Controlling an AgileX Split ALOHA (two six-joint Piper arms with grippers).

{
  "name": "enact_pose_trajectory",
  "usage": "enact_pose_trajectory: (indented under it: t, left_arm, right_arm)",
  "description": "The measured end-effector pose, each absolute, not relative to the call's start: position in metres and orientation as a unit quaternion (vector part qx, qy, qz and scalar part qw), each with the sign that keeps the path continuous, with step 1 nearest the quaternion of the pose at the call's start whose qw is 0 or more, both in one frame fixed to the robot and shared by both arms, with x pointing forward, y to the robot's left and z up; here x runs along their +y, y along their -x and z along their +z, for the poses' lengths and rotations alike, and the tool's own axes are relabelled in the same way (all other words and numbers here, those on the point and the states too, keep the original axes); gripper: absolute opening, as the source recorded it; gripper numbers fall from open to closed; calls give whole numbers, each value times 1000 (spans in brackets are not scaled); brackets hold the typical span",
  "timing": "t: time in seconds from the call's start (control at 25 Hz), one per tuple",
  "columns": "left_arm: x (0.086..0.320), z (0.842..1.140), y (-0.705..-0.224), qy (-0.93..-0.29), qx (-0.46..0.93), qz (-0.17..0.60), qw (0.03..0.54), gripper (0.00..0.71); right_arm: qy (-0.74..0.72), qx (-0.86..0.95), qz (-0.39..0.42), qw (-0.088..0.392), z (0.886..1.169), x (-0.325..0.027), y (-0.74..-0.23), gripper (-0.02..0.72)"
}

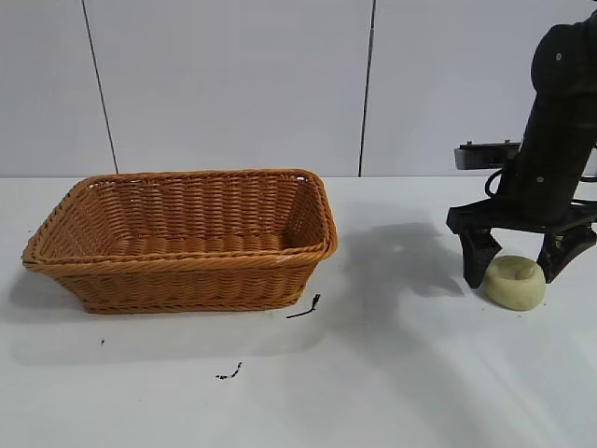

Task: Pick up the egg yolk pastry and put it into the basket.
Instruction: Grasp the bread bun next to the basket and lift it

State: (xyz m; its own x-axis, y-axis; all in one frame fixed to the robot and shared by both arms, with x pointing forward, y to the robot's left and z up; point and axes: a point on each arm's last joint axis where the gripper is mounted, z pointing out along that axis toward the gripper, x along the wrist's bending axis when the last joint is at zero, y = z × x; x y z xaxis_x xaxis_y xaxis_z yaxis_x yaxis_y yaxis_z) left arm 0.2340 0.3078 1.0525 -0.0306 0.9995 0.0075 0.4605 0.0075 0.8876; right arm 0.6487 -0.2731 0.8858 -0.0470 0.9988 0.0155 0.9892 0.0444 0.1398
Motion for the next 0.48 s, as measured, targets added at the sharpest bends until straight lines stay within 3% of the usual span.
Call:
enact_pose_trajectory:
  t: [0.12,0.2,0.36,0.48]
  left_arm:
    - [308,1053,-234,-596,612,375,359,696]
    - [308,1053,-234,-596,612,375,359,696]
    - [308,1053,-234,-596,612,375,359,696]
    - [308,1053,-234,-596,612,375,359,696]
  right_arm:
    - [-689,722,48,35,881,-273,-647,572]
    - [-689,722,46,34,881,-273,-647,521]
    - [-689,723,45,34,881,-273,-647,266]
    - [-689,723,46,35,884,-273,-647,151]
